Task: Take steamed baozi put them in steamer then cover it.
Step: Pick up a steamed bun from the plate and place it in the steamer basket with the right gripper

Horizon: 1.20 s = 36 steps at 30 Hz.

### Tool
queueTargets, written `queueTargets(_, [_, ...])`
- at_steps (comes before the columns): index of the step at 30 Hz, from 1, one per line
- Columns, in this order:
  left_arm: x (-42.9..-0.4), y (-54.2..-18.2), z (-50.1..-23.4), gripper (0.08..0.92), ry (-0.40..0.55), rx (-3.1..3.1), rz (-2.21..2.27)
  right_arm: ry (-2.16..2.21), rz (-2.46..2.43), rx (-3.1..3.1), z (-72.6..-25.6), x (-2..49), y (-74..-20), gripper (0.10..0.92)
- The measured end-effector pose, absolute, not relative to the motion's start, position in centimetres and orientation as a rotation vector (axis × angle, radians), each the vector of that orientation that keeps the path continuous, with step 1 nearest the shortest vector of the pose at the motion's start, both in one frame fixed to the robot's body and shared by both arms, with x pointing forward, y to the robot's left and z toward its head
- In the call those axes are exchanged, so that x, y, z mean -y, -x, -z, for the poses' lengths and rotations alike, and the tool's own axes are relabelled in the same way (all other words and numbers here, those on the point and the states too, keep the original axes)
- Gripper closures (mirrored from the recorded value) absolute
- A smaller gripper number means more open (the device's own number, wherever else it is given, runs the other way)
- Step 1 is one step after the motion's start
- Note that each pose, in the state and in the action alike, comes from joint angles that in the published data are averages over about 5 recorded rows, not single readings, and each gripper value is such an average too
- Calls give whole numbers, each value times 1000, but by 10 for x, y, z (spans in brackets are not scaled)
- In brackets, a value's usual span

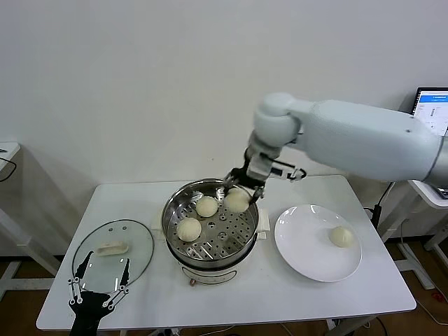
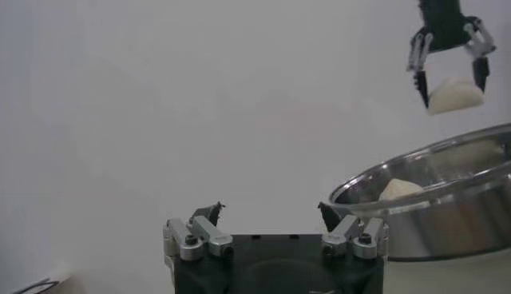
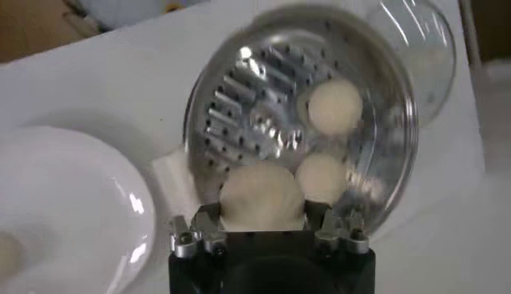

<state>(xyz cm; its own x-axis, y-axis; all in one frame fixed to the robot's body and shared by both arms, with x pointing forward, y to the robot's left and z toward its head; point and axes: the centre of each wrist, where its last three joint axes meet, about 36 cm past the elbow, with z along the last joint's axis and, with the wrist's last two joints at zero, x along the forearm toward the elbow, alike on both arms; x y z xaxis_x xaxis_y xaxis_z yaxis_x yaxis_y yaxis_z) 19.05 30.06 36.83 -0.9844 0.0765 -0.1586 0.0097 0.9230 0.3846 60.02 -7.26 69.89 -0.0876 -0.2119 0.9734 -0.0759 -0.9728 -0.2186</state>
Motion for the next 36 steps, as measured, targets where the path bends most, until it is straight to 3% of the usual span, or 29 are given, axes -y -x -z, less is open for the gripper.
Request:
queueTargets(19, [-301,-191,-368,177,-65,-2904,-576,1979,2094,184,-630,14,-572,310])
queueTargets(36, [-303,-192,-365,177,-53,-2902,-575,1951,2021,333,-606,-4,-563,300])
